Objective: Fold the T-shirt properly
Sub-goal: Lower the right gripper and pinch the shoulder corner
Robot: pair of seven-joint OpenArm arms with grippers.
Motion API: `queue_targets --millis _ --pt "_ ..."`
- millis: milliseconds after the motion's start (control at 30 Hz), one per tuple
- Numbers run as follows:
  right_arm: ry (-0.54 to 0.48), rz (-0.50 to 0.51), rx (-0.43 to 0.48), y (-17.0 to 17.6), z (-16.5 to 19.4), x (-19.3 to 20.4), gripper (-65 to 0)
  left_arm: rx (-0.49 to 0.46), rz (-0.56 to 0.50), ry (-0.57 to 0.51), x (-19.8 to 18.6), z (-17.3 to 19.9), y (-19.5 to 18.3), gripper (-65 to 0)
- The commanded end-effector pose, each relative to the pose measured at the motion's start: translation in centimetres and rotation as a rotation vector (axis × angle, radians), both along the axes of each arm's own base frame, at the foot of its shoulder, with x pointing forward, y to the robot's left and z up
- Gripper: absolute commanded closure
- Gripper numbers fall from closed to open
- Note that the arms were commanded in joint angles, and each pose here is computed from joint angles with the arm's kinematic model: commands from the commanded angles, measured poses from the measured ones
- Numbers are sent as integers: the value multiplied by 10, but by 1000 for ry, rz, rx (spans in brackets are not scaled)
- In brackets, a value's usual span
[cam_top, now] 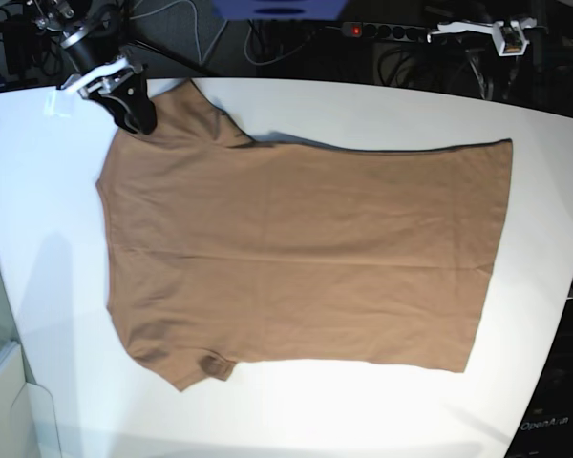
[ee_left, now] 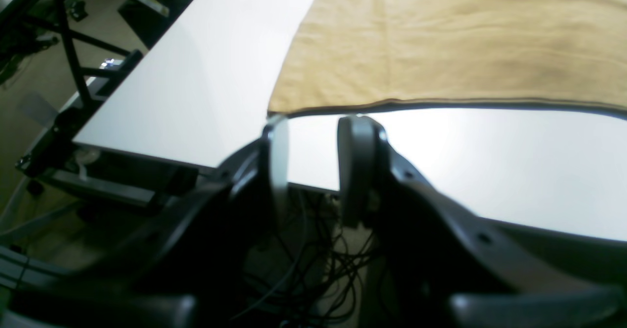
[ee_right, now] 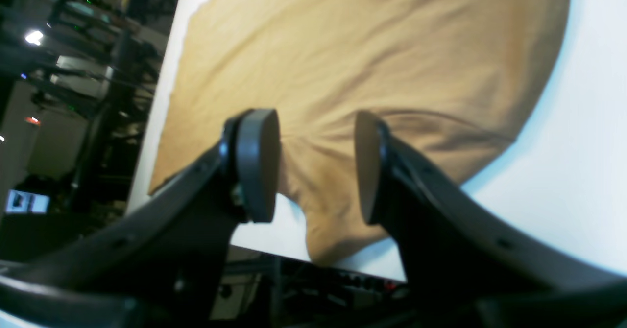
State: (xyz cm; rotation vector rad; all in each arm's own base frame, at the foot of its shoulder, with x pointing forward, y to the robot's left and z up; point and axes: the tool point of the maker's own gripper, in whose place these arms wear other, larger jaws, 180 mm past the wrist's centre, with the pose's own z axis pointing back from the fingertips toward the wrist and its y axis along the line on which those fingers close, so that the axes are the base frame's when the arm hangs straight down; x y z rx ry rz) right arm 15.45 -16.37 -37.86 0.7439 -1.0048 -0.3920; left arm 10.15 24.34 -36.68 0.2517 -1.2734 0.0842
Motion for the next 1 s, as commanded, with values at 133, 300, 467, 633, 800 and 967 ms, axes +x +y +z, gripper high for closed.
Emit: queue_targets --millis 133,300,467,633,800,967 --pt "29 -46 5 -25 -8 0 -371 12 0 -24 -2 8 2 -170" --pt "42 -51 -1 -28 -13 -3 -456 12 0 -28 -1 8 2 -170" --pt "44 -51 5 -25 -13 -4 -456 12 0 -28 -1 8 2 -170" --pt "72 -64 -7 -31 -23 -9 -456 12 0 -28 -1 8 2 -170" --pt "78 -68 -11 -33 -25 -10 -456 12 0 -28 -1 8 2 -170" --pt "76 -64 -10 -32 -25 -9 -457 12 0 -28 -1 8 2 -170"
